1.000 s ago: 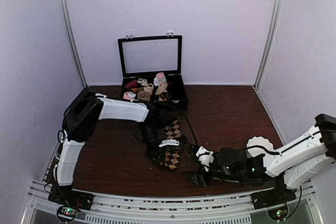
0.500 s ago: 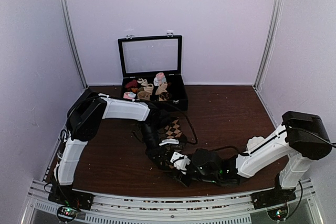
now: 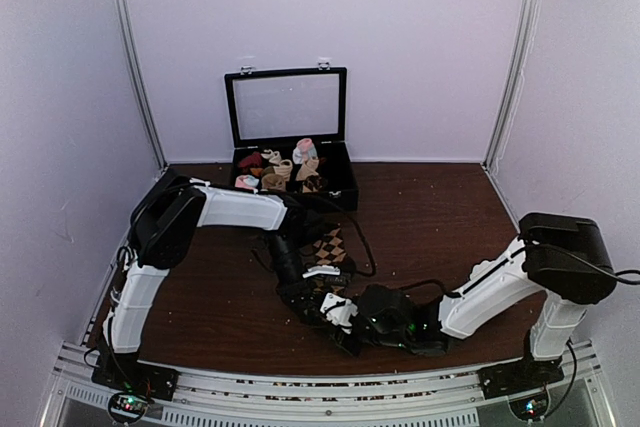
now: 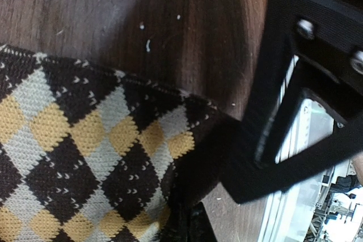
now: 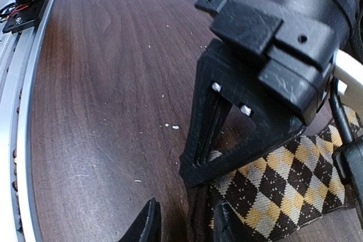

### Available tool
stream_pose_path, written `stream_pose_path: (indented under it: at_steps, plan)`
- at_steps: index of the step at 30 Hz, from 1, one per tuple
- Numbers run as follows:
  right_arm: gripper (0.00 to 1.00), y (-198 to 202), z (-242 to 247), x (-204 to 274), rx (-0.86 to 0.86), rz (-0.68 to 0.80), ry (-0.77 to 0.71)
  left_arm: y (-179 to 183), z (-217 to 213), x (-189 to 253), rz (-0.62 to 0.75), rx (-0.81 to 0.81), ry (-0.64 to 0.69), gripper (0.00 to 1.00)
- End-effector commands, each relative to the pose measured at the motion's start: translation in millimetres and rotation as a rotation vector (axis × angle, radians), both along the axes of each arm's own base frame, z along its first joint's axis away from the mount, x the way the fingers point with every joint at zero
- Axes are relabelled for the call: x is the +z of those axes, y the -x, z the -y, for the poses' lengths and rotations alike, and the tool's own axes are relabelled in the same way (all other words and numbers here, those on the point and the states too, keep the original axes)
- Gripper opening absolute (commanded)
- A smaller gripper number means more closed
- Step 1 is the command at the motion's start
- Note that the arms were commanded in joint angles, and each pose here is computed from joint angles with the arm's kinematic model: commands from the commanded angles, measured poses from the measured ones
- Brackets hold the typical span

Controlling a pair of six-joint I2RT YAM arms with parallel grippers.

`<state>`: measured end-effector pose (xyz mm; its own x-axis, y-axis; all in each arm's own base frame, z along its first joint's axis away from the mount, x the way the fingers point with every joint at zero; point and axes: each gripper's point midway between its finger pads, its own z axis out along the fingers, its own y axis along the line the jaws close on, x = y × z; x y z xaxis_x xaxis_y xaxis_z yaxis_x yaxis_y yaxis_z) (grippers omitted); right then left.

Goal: Roll the socks
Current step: Roll the sock at the center of the board.

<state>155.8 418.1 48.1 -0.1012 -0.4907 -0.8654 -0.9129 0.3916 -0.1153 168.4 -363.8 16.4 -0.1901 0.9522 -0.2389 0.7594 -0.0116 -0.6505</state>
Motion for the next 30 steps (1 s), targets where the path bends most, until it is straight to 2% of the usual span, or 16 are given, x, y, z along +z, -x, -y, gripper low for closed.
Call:
stream_pose_path:
  at_steps: [1, 10, 14, 18, 20, 22, 25, 30]
  plan:
    - [0.30, -5, 2, -9, -0.014, -0.025, 0.005, -3, -9, -12, 0.010, -0.028, -0.041, 0.00]
    - [0.13, -10, 9, -15, -0.027, -0.070, -0.002, -5, -10, -10, 0.024, -0.039, -0.041, 0.00]
    - [0.01, -7, 6, -17, -0.016, -0.099, -0.006, -7, -9, -9, 0.037, -0.042, -0.039, 0.00]
    - [0.00, -6, 7, -23, -0.028, -0.164, -0.015, -11, -7, -6, 0.062, -0.045, -0.026, 0.00]
    - [0.00, -7, 8, -26, -0.042, -0.223, -0.024, -15, -7, -3, 0.097, -0.047, -0.018, 0.07]
    - [0.00, -14, 11, -30, -0.076, -0.310, -0.040, -22, -7, 3, 0.156, -0.046, -0.004, 0.26]
    - [0.00, -18, 13, -36, -0.108, -0.482, -0.077, -37, -9, 19, 0.303, -0.033, 0.035, 0.46]
    - [0.00, -18, 10, -32, -0.121, -0.696, -0.180, -57, -14, 51, 0.547, -0.019, 0.123, 0.51]
